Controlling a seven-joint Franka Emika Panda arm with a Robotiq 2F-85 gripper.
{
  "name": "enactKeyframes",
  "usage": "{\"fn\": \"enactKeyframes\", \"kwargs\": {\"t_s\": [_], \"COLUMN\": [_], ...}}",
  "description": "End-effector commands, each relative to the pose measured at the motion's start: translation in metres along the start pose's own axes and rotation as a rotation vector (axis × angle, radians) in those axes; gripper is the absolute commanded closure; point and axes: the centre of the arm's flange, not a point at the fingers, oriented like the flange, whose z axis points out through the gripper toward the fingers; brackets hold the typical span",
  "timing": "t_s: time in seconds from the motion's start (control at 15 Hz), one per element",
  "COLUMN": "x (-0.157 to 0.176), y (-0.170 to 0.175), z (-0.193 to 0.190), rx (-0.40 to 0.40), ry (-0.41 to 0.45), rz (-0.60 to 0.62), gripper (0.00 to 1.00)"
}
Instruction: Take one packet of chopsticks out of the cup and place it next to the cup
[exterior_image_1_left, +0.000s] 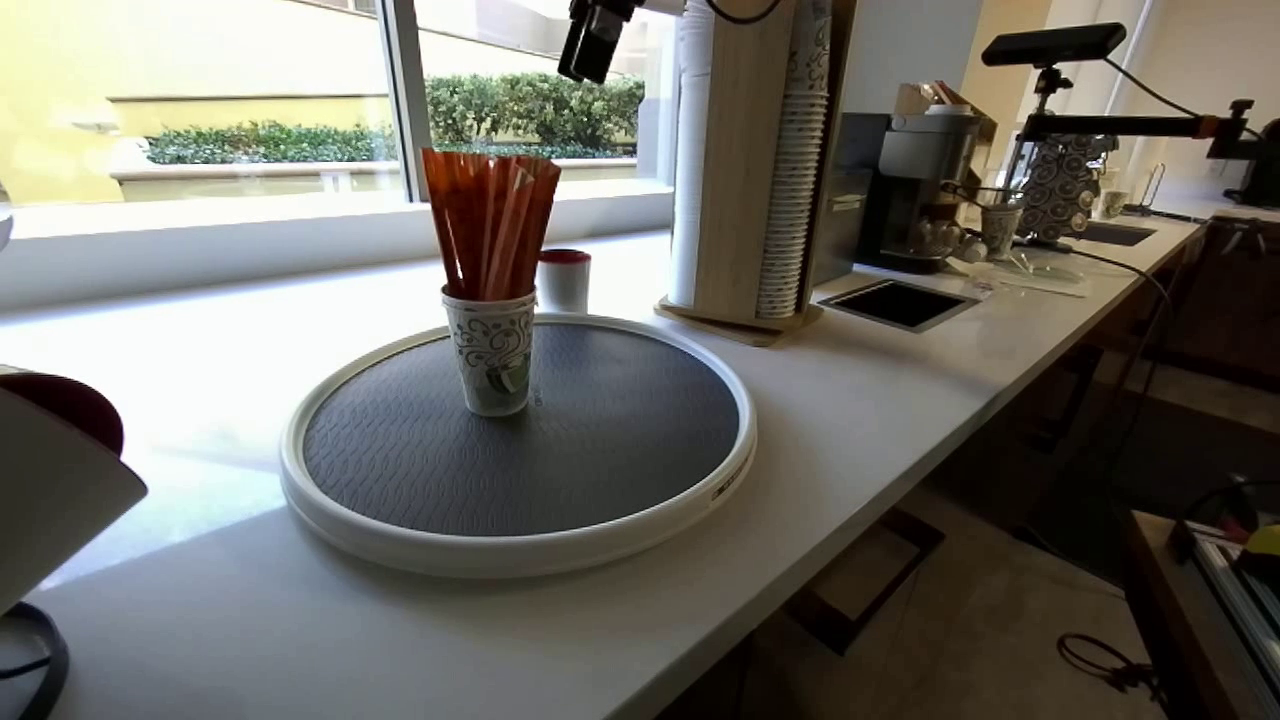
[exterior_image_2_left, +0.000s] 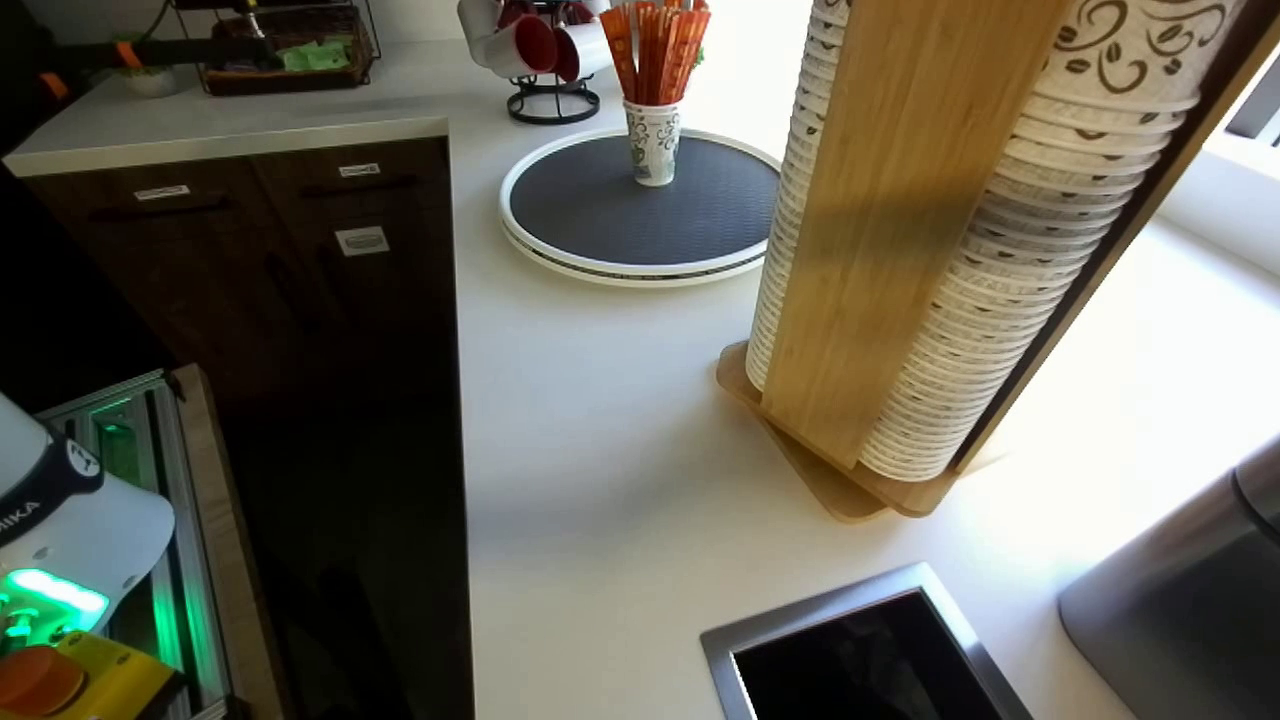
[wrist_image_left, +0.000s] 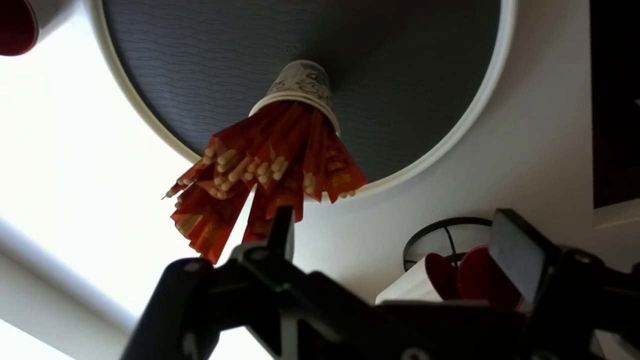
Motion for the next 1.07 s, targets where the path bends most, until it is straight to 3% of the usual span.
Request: {"fn": "enactKeyframes", "kwargs": {"t_s": [0.0,0.2,0.33,0.6,0.67,1.0], "x": [0.008,0.008,0.009,0.012,0.013,0.013], "y": [0.019,0.025,0.029,0.032,0.032,0.034], "z": [0.015,0.028,0.034,0.041,0.043,0.05], "rx": [0.003,0.004,0.005,0.006,0.006,-0.003], "ry": [0.009,0.008,0.007,0.009,0.008,0.009], "rz": [-0.113,-0.152,-0.171,-0.196,-0.202,-0.203], "gripper": [0.0,0.02,0.2,0.46,0.43,0.46]}}
